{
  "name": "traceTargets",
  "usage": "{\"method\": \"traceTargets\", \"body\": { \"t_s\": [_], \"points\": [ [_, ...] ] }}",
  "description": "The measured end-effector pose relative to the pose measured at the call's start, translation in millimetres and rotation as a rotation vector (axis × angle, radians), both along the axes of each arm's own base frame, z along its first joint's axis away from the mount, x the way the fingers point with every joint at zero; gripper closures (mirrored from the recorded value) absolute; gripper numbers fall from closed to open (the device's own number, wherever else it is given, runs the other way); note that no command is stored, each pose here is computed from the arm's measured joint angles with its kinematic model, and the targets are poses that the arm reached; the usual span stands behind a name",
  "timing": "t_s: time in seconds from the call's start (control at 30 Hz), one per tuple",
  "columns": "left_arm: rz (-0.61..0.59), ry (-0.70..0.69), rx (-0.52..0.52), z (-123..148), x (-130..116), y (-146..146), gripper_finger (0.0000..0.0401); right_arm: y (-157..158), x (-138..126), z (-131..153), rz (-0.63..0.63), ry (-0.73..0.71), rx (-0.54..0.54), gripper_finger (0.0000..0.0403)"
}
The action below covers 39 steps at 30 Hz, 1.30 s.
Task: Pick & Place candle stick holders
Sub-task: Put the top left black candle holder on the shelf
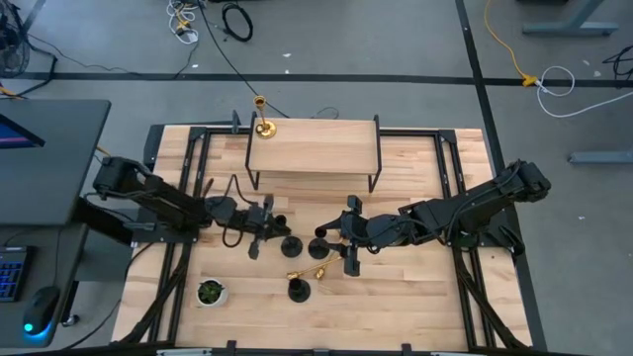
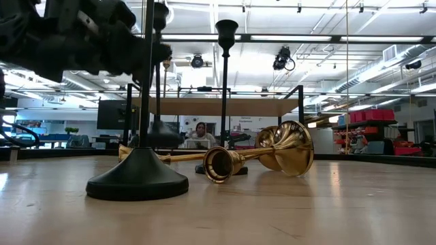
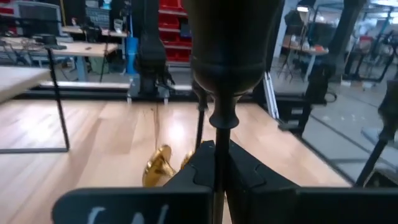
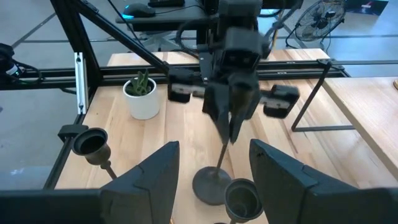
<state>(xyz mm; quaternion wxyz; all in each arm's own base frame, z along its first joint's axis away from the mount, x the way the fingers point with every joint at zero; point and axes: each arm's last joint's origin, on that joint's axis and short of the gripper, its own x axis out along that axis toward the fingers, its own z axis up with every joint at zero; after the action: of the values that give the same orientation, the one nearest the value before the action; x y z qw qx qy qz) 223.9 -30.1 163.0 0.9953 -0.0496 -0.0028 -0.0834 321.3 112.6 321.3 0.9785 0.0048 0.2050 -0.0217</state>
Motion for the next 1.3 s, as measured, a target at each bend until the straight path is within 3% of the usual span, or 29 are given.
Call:
{"method": "traceTargets", "body": {
  "t_s": [0.27, 0.4, 0.57, 0.73, 0.97, 1.3],
  "points": [
    [0.025, 0.071, -0.035, 31, -7, 6, 0.0389, -1, 2, -3, -0.02, 0.004, -0.028, 0.0206],
    [0.059, 0.106, 0.021, 68, -2, 5, 0.0389, -3, 5, -6, -0.047, 0.008, -0.048, 0.0206],
    [0.067, 0.016, 0.12, 126, 6, 5, 0.0387, -3, 7, -5, -0.049, -0.007, -0.048, 0.0206],
    [0.024, -0.019, 0.159, 167, 16, 3, 0.039, -3, 8, -1, -0.04, -0.045, -0.077, 0.0206],
    [0.0, 0.052, 0.196, 189, 37, 0, 0.0388, -12, 12, 6, -0.146, -0.121, -0.126, 0.0206],
    [-0.031, 0.075, 0.225, 186, 66, -4, 0.0387, -24, 21, 14, -0.129, -0.21, -0.118, 0.0206]
  ]
}}
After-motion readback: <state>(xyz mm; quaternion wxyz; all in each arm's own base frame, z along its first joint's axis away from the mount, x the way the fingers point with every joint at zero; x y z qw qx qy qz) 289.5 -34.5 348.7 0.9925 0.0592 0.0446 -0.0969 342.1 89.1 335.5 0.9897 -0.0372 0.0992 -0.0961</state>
